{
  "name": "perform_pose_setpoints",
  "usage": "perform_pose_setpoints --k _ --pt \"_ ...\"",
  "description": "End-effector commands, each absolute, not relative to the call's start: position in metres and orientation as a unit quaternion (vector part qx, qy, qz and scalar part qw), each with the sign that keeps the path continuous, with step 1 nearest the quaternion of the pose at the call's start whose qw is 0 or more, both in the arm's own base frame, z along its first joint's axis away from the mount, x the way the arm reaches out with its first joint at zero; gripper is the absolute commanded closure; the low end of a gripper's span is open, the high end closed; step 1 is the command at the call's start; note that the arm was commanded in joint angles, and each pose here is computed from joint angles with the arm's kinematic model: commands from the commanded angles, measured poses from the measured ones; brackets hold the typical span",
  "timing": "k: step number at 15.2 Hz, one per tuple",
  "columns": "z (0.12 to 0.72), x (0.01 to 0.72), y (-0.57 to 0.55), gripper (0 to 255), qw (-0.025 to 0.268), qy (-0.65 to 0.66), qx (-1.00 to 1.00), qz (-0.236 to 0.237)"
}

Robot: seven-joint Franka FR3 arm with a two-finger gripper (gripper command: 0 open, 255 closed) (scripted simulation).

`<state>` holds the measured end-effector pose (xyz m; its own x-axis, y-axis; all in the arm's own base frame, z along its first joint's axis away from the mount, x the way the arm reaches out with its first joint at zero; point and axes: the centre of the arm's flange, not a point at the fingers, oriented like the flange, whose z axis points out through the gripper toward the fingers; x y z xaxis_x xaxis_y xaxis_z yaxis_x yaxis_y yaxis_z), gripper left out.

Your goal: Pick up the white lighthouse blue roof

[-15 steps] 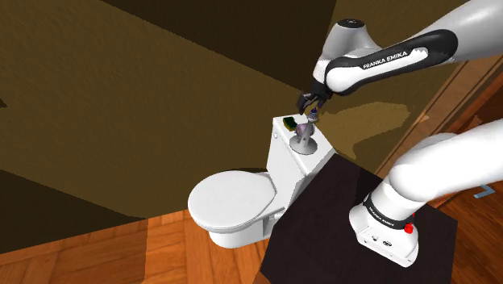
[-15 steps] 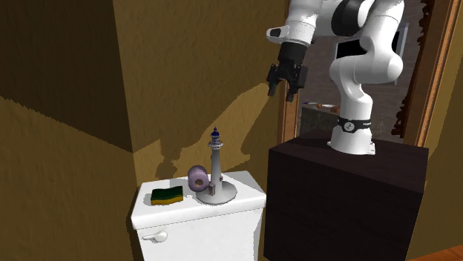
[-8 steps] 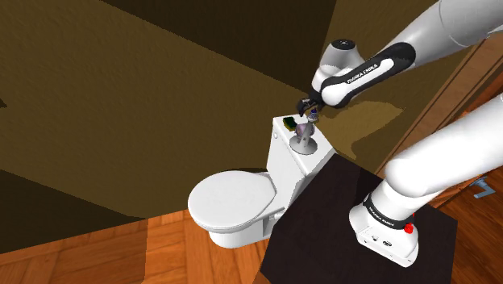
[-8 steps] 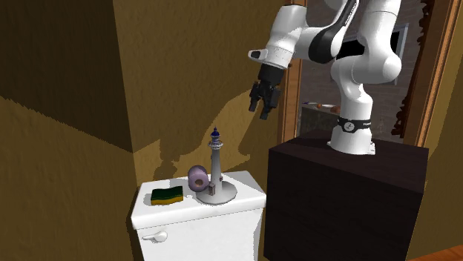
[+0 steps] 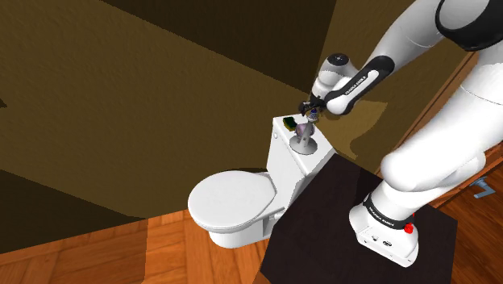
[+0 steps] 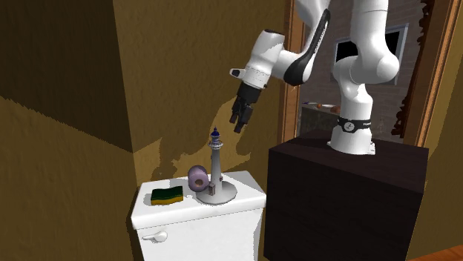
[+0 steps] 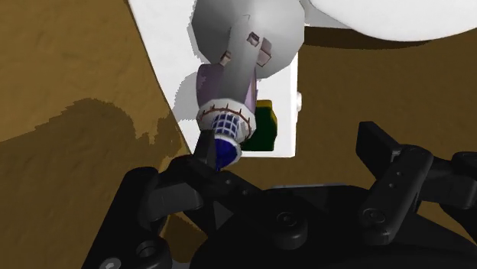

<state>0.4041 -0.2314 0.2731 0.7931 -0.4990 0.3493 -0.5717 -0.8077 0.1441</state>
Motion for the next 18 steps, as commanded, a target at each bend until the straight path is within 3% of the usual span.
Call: perform_pose_setpoints --k 1,6,15,16,18 --pt "0.253 0.404 -0.251 0 0.129 -0.299 0.933 0.156" --pt "0.219 0.409 -0.294 0 0.147 -0.33 0.917 0.17" --pt "0.179 0.409 -0.294 0 0.147 -0.33 0.917 0.17" --pt "0.179 0.409 -0.294 255 0.147 -0.33 0.917 0.17" --pt "0.179 0.409 -0.294 255 0.147 -0.33 0.917 0.17"
